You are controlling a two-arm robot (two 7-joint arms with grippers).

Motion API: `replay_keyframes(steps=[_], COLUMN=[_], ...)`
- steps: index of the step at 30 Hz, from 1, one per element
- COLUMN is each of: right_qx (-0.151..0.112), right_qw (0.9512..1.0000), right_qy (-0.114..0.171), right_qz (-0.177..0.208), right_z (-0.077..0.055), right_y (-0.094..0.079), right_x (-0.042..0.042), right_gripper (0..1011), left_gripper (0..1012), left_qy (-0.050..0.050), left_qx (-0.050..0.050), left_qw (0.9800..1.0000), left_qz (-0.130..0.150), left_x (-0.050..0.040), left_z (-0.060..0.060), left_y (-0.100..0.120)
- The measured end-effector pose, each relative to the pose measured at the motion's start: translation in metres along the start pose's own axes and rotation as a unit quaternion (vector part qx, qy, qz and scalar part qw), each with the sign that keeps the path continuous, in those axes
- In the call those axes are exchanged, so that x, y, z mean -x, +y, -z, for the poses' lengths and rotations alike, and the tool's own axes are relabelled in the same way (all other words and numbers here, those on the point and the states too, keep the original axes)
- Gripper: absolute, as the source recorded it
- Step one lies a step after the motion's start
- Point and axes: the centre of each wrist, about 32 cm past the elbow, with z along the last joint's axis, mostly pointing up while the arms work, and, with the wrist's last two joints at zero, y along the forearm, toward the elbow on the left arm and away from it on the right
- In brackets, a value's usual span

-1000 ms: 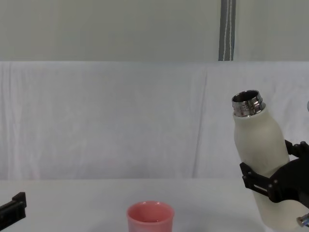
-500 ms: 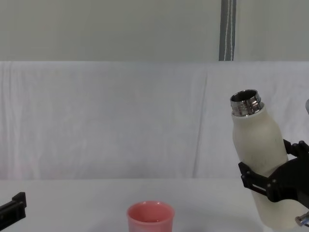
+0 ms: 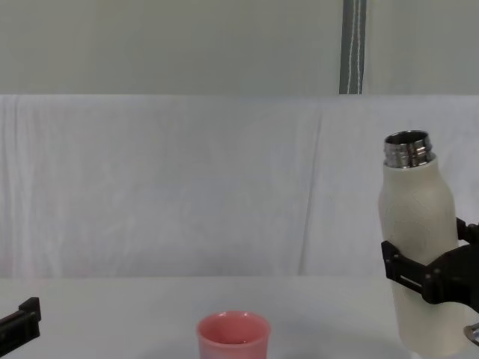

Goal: Grasp the thermos with one hand and pour water into the cup lid.

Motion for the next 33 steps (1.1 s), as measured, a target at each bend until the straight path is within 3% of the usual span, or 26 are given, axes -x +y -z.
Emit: replay_keyframes(steps=[17,33], right_qx=[0.017,0.028], right_qw=[0.9973,0.9941], right_qy=[0.065,0.097], right_qz=[0.03,0.04], right_z=[0.008,0.014], right_y=[-0.007,-0.01], right_x=[-0.0026,-0.0019], right_gripper=[948,948], left_gripper=[1001,1001], left_qy=[0.0,0.0], left_qx=[0.0,0.0], left_qw=[1.0,1.0], left_qz=[0.0,0.0], left_x=[0.0,0.0], left_z=[0.0,0.0], left_y=[0.0,0.0])
